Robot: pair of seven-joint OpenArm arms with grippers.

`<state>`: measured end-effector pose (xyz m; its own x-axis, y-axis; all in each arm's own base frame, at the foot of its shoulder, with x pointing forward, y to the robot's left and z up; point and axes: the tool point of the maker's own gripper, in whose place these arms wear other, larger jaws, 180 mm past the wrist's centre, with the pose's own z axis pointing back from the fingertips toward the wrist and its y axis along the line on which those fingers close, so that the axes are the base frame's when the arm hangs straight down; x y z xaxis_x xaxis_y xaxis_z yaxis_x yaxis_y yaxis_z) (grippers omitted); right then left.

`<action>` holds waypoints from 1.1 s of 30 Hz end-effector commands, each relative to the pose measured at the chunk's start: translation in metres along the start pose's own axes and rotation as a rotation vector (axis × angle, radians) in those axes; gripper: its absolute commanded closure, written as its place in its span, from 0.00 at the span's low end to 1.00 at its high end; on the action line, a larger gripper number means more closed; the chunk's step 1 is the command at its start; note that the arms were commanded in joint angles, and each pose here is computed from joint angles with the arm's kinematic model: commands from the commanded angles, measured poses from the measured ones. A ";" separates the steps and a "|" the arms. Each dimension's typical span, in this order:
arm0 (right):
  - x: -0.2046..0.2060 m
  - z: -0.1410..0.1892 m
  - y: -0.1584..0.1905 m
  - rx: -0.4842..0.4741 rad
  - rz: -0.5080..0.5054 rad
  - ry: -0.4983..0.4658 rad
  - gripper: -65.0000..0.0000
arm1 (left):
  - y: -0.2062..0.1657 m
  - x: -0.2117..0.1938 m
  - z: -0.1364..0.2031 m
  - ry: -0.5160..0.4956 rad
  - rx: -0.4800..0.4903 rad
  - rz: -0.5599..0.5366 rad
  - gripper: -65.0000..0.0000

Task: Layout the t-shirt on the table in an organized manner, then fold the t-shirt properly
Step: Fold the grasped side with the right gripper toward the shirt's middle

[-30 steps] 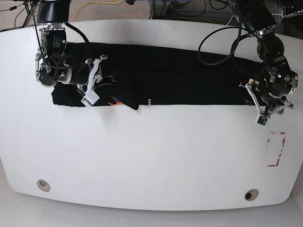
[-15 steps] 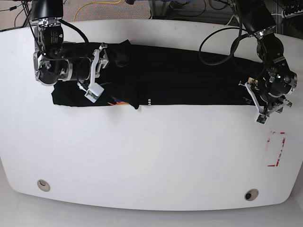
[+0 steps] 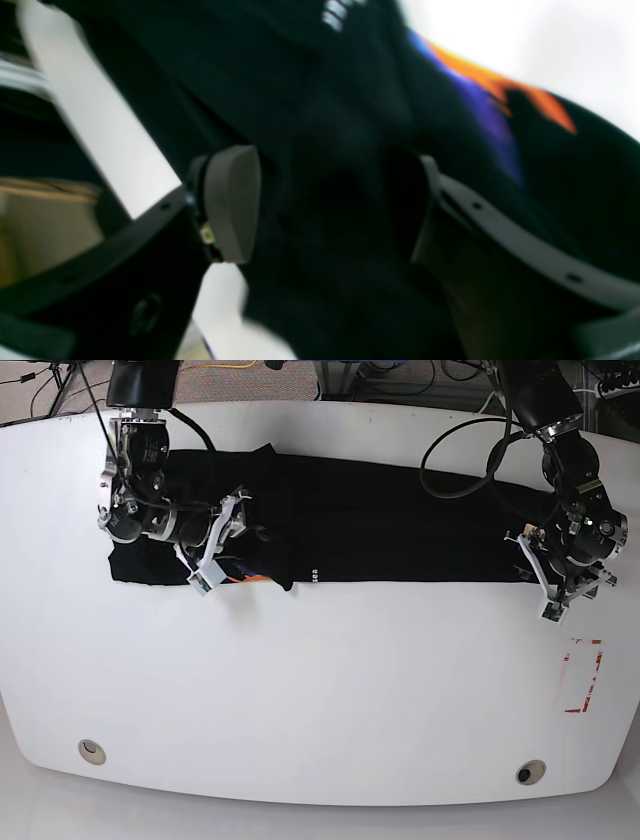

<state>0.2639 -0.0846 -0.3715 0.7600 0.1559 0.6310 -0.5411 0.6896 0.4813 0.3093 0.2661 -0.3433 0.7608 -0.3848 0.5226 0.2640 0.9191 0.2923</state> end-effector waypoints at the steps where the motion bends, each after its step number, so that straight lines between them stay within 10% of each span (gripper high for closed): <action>1: 0.006 -0.002 -0.008 -0.002 -0.016 -0.014 0.42 | 0.008 0.013 0.005 -0.044 0.021 -0.004 0.43; 33: 0.032 -0.051 0.101 0.234 0.183 -0.015 0.43 | 0.007 0.013 0.005 -0.045 0.020 -0.003 0.43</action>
<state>0.2366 0.0339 -0.3522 0.6831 0.2722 0.6777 -0.7107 0.4614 0.5311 0.3094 0.2654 -0.3437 0.7610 -0.3840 0.5230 0.2644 0.9196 0.2905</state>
